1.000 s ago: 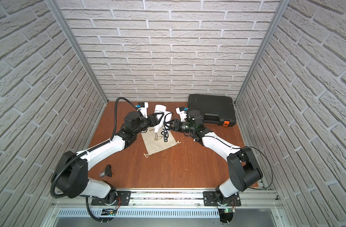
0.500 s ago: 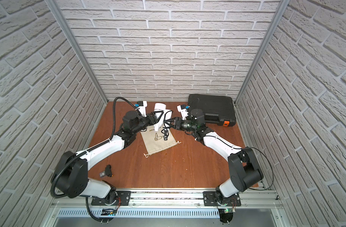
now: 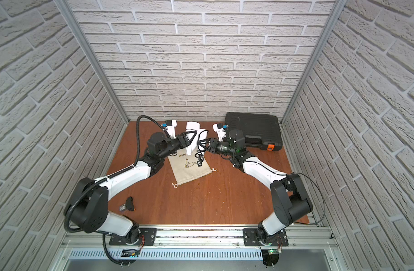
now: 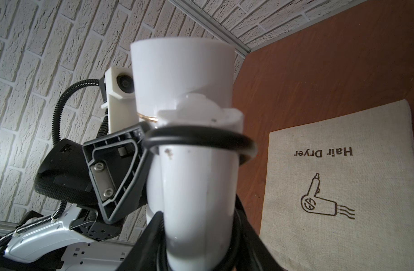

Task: Pack away hair dryers
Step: Fold the hair dryer, then adjust the hair dryer.

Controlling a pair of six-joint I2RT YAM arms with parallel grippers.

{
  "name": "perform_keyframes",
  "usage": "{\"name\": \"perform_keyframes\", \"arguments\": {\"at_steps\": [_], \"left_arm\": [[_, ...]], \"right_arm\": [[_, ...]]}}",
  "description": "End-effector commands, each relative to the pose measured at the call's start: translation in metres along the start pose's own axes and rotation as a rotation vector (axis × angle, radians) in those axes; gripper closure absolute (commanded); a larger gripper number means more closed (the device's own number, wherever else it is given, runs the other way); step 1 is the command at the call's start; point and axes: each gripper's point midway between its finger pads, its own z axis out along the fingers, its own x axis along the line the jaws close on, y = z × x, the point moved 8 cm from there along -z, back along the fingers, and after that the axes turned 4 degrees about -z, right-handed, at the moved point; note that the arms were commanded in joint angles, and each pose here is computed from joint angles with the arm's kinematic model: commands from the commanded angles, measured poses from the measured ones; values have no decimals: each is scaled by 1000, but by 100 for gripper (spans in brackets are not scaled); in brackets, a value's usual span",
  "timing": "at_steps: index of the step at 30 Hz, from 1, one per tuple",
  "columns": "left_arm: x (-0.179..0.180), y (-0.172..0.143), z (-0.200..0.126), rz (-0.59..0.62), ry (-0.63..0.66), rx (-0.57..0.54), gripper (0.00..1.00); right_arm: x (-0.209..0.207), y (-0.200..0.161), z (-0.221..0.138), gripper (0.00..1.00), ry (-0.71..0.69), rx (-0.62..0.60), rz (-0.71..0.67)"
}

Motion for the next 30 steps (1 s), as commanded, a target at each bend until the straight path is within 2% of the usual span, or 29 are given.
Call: {"name": "perform_keyframes", "arguments": {"at_steps": [1, 4, 7, 9, 10, 13, 14, 20, 23, 27, 28, 30], "left_arm": [[-28, 7, -3, 34, -155, -28, 100], [-27, 4, 1, 30, -163, -13, 99], [-25, 2, 4, 42, -146, 1, 75], [-22, 1, 4, 52, -103, 5, 48], [-20, 1, 2, 63, -74, 9, 36], [-18, 2, -3, 108, 1, 14, 14], [-18, 4, -6, 130, 31, 8, 3], [-6, 13, -29, 248, 307, -19, 2], [7, 12, -39, 305, 475, 22, 2], [29, 1, -45, 371, 659, 162, 2], [35, -5, -45, 394, 695, 221, 4], [51, -19, -43, 427, 788, 346, 17]], "right_arm": [[14, 13, -1, 59, 50, -49, -69], [18, 15, 2, 68, 88, -47, -60], [21, 18, 2, 79, 119, -52, -56], [23, 17, 1, 86, 117, -53, -60], [22, 17, -1, 88, 105, -54, -60], [16, 13, -8, 92, 49, -37, -60], [13, 11, -11, 93, 27, -30, -55], [-14, 7, -41, 97, -119, -46, -9], [-26, 3, -57, 97, -228, -26, 11], [-35, -2, -75, 97, -304, -1, 27], [-38, -3, -81, 97, -329, 4, 34], [-44, -7, -90, 97, -380, 20, 56]]}}
